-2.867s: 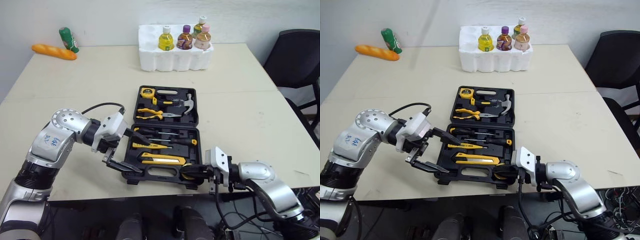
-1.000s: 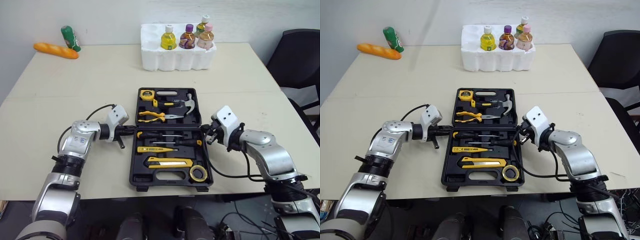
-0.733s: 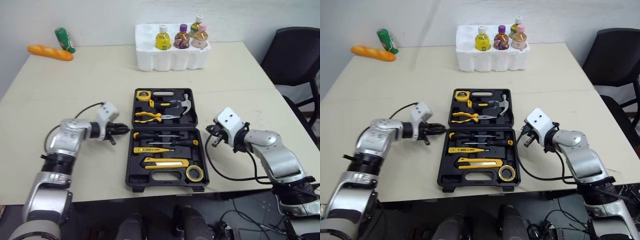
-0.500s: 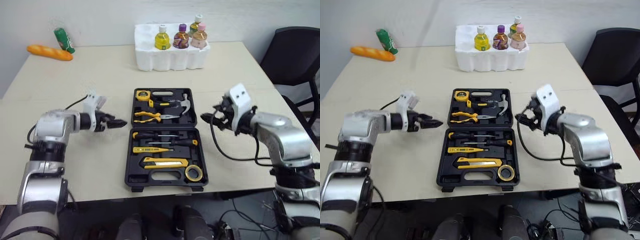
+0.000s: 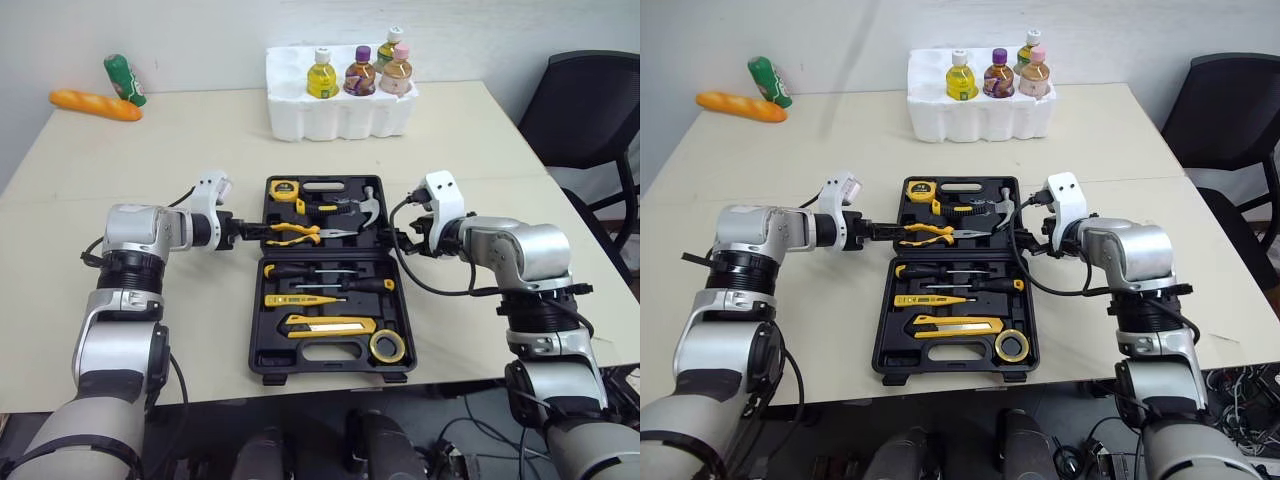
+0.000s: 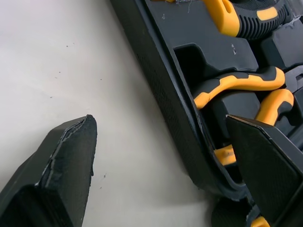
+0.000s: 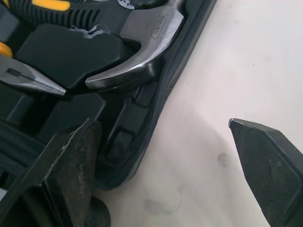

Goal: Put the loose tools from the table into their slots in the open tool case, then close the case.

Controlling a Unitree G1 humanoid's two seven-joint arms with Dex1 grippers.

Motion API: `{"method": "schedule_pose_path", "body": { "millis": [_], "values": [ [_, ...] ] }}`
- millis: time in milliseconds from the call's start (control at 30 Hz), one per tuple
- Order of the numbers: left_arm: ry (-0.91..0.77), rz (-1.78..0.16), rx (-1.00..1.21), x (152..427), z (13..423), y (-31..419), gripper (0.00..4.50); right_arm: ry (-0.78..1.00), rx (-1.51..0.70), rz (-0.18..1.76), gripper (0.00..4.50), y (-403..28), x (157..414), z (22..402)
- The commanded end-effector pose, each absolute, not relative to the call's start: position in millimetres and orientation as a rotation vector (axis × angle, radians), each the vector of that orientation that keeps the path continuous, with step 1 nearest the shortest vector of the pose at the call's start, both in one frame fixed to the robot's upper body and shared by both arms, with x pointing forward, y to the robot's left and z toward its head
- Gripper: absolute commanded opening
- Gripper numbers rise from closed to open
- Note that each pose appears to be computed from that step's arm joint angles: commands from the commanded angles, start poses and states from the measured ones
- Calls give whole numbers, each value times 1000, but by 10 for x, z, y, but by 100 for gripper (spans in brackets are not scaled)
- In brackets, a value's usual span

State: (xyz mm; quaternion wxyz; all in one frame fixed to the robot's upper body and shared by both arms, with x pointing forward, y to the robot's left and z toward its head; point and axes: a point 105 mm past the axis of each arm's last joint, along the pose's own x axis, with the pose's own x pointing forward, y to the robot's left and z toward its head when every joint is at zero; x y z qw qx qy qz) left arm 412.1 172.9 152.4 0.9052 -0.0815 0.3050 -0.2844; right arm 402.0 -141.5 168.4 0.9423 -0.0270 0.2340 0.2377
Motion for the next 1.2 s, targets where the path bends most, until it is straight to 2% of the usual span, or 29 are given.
{"method": "schedule_pose_path", "body": {
  "millis": [33,333,400,433,467,633,667,733,900,1033,1200],
  "values": [
    [610,-588,-145,4165,1585,1688,450,454,-69,459,445,-1433,4081,1766],
    [631,-610,-68,4169,1409,1600,450,468,-124,429,445,-1446,4190,1651],
    [640,-605,-40,4168,1360,1596,396,478,-125,423,450,-1465,4201,1614],
    [642,-603,-28,4169,1340,1597,360,482,-126,423,391,-1468,4202,1599],
    [649,-603,-22,4164,1315,1593,324,492,-125,424,362,-1464,4198,1579],
    [688,-628,-31,4108,1207,1485,100,529,-156,427,122,-1448,4171,1470],
    [692,-632,-31,4100,1195,1464,76,531,-161,426,73,-1454,4170,1460],
    [698,-636,-36,4091,1171,1428,63,538,-161,422,7,-1461,4167,1441],
    [669,-664,-41,4097,1197,1350,57,544,-157,418,0,-1474,4162,1433],
    [573,-697,-11,4132,1317,1290,57,522,-152,413,0,-1475,4157,1480],
    [259,-752,82,4210,1779,1210,57,278,-260,439,0,-1400,4180,1845]
  ]
}}
